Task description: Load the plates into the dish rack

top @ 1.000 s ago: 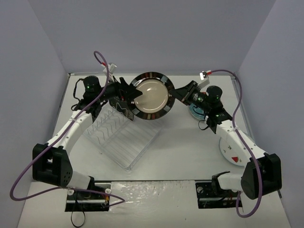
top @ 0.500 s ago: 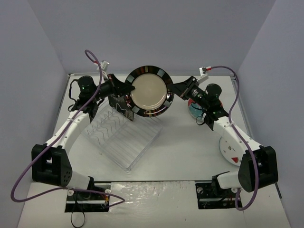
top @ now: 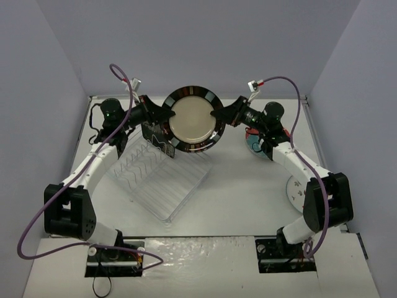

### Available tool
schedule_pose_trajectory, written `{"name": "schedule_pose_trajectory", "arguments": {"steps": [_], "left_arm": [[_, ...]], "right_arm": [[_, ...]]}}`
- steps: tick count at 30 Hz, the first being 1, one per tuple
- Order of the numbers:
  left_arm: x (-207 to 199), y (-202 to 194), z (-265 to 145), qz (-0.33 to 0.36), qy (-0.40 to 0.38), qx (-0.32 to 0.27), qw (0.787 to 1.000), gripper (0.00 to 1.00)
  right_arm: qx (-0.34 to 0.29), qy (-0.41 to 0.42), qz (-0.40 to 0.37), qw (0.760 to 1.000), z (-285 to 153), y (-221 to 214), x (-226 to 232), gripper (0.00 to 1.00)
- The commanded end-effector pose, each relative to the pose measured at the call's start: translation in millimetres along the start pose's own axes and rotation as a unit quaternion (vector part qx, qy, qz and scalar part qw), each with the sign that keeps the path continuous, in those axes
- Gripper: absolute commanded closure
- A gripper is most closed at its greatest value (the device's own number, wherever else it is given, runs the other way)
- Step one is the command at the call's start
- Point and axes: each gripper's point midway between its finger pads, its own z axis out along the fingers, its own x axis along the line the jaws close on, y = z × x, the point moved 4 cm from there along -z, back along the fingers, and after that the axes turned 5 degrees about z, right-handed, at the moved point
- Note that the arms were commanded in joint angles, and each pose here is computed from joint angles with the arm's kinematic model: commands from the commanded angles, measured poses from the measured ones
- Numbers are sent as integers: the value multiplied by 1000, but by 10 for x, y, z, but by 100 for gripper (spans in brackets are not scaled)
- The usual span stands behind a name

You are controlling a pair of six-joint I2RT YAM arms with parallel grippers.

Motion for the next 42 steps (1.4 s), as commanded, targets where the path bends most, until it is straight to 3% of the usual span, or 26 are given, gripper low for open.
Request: {"name": "schedule_pose_trajectory", "arguments": {"steps": [1, 3, 5, 7, 11, 12, 14, 15, 17, 21, 25, 26, 29, 34, 37, 40, 42], "left_arm": [[-765, 262, 10, 79, -151, -12, 985, 100], [-781, 256, 3, 78, -154, -11, 985, 100], [-785, 264, -4, 77, -151, -12, 985, 100], [-793, 266, -11, 79, -151, -12, 985, 100], [-766, 309, -13, 83, -132, -11, 988, 99], [-736, 320, -13, 85, -121, -7, 989, 90], [-636, 367, -16, 91, -79, -7, 993, 40], [-611, 386, -36, 96, -64, -3, 993, 34], [-491, 533, -130, 129, 9, -17, 991, 3], [-305, 763, -480, 138, 157, -33, 977, 3], [-179, 902, -944, 152, 310, -71, 936, 3], [-138, 937, -1078, 153, 356, -84, 918, 3], [73, 942, -1646, 138, 518, -122, 835, 3], [420, 809, -2066, 83, 574, -121, 805, 3], [611, 735, -2204, 49, 590, -122, 796, 3], [727, 701, -2346, 32, 604, -126, 787, 3], [746, 690, -2352, 29, 598, -125, 791, 3]], "right_arm": [[71, 156, -95, 981, 127, -132, 712, 74], [71, 158, -99, 980, 141, -140, 730, 74], [71, 153, -102, 980, 166, -141, 736, 92], [67, 143, -109, 981, 178, -130, 716, 100], [46, 121, -126, 984, 170, -66, 725, 100], [39, 112, -134, 984, 172, -41, 731, 100], [26, 91, -152, 984, 185, 27, 748, 100], [18, 77, -157, 984, 193, 47, 741, 100], [8, 39, -175, 984, 219, 106, 760, 100], [-17, 4, -232, 972, 282, 165, 927, 100], [-17, 9, -281, 960, 380, 80, 1206, 100], [-17, 5, -291, 956, 412, 55, 1253, 100], [-24, -29, -336, 941, 543, -20, 1342, 100], [-36, -54, -407, 911, 841, -104, 1505, 100], [-38, -61, -430, 900, 1047, -197, 1565, 100], [-39, -114, -477, 871, 1240, -304, 1458, 100], [-42, -137, -497, 856, 1370, -394, 1429, 100]]}}
